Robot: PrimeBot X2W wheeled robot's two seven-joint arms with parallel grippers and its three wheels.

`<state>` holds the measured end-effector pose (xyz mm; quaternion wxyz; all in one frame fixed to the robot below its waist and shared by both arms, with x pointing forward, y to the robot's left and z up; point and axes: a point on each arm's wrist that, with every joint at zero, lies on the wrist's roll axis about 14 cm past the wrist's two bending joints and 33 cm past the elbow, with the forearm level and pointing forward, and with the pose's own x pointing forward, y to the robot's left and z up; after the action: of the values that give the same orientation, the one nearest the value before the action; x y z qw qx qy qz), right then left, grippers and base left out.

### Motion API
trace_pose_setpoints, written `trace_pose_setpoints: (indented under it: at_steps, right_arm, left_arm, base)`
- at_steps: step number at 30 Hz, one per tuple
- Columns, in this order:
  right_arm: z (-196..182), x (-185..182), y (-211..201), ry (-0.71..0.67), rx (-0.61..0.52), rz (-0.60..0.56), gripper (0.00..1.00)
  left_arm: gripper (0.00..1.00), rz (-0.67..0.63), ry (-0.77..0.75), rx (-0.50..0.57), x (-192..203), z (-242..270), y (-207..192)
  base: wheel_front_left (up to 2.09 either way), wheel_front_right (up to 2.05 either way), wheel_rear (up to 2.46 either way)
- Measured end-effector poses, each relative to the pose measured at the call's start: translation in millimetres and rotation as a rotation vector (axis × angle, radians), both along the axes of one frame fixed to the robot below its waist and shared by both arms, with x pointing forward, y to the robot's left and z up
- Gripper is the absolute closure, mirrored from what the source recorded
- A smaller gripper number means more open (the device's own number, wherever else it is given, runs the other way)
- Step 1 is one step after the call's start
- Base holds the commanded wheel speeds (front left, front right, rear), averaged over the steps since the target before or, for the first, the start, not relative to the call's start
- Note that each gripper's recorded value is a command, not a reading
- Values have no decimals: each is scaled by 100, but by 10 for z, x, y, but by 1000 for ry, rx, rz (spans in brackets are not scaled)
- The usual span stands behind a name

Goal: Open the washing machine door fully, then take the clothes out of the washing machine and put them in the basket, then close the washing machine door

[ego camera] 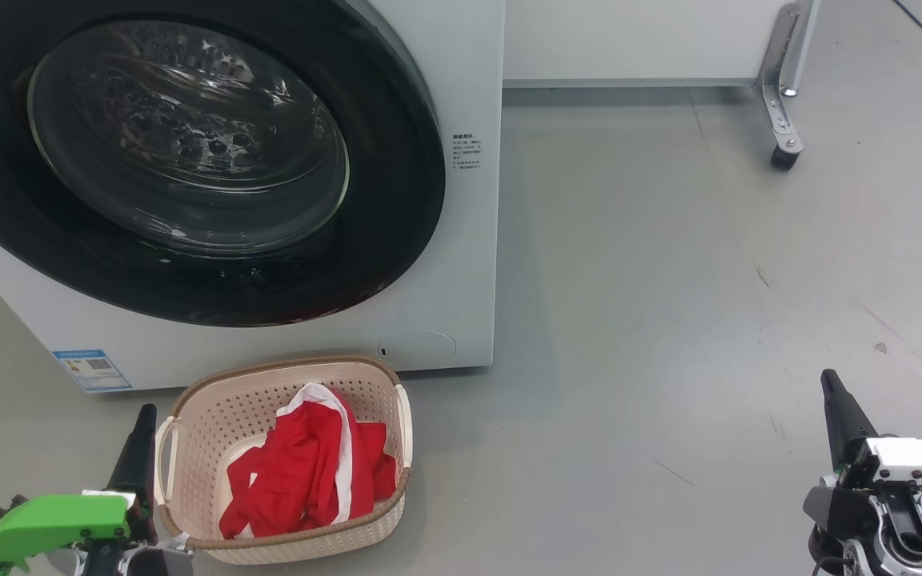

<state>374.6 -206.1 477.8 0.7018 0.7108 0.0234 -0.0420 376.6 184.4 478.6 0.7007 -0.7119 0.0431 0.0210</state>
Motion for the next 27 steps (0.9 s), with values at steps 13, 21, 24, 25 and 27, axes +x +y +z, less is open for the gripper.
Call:
trace_pose_setpoints:
  at_steps: [13,21,24,25,27]
  right_arm:
    - [0,0,2,0,0,1,100]
    - [1,0,2,0,0,1,100]
    - [1,0,2,0,0,1,100]
    - [1,1,2,0,0,1,100]
    - [1,0,2,0,0,1,100]
  left_arm:
    - [100,0,0,0,0,0,-1]
    - [100,0,0,0,0,1,-1]
    - [100,0,0,0,0,1,-1]
    - [100,0,0,0,0,1,-1]
    - [100,0,0,0,0,1,-1]
  base:
    - [0,0,0]
    - [0,0,0]
    - [0,0,0]
    - [0,0,0]
    - [0,0,0]
